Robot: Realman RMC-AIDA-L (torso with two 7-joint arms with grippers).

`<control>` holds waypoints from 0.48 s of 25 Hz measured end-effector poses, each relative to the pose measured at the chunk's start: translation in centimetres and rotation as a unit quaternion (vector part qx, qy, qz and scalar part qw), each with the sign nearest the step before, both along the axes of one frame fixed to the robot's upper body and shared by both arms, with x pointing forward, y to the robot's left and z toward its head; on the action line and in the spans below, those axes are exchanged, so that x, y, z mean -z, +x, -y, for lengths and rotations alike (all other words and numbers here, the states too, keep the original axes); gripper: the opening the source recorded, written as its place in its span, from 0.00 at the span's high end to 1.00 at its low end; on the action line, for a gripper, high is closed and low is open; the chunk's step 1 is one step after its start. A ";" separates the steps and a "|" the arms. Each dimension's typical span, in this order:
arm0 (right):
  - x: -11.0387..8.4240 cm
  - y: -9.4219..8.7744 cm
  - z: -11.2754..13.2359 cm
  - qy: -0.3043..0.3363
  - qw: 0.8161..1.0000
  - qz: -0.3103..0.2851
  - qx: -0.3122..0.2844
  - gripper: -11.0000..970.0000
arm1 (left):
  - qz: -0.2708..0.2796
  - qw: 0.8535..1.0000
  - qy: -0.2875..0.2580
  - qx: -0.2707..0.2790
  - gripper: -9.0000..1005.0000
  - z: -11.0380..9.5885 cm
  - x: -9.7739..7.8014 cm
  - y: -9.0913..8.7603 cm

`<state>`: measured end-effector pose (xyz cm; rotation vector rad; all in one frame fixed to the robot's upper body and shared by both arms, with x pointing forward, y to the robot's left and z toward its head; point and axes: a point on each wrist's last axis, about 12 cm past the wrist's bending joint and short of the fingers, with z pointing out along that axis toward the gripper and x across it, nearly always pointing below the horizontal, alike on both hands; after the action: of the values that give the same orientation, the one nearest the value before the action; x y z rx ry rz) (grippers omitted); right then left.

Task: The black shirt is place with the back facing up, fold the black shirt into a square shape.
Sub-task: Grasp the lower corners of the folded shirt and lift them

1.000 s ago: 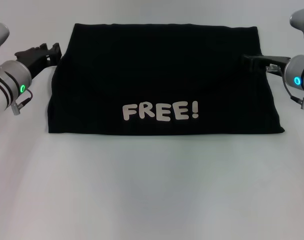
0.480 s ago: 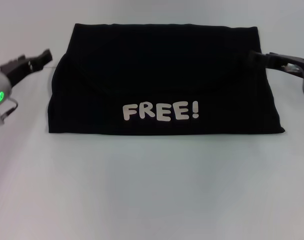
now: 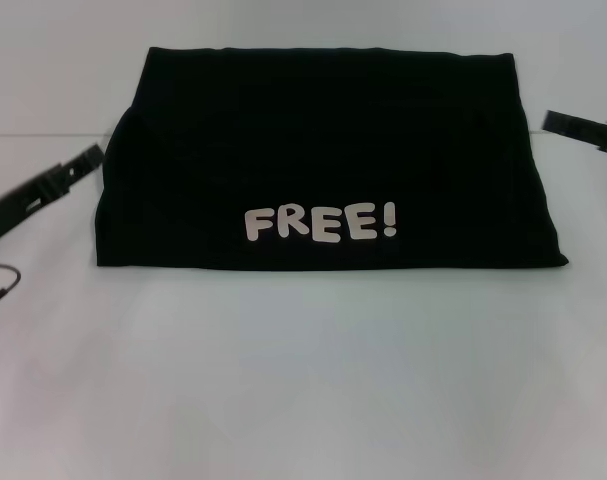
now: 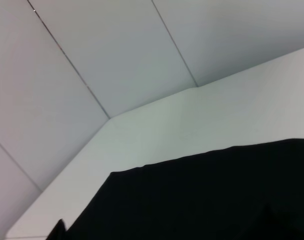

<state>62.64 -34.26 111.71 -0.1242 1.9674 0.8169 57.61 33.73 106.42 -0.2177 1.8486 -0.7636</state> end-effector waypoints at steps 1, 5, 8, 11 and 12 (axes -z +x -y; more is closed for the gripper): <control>-0.2 -0.2 0.5 0.004 1.000 -0.004 -0.002 0.29 | -0.003 1.000 0.001 0.001 0.21 0.0 0.2 -0.2; -0.7 -0.7 1.9 0.021 0.999 -0.027 0.001 0.29 | -0.028 0.999 0.023 0.009 0.21 -0.1 1.2 -0.9; -0.9 -0.7 2.0 0.024 0.999 -0.030 0.003 0.29 | -0.044 0.998 0.042 0.025 0.21 0.1 1.6 -1.2; -0.9 -0.1 1.4 0.018 0.999 -0.028 0.006 0.29 | -0.050 0.997 0.054 0.033 0.21 0.4 1.7 -0.9; -0.9 0.1 1.2 0.014 1.000 -0.027 0.006 0.29 | -0.052 0.996 0.058 0.033 0.21 0.4 1.7 -0.8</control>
<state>62.72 -35.42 112.61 -0.0745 2.0051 0.8478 56.83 33.31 104.70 -0.1246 2.0006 -0.6979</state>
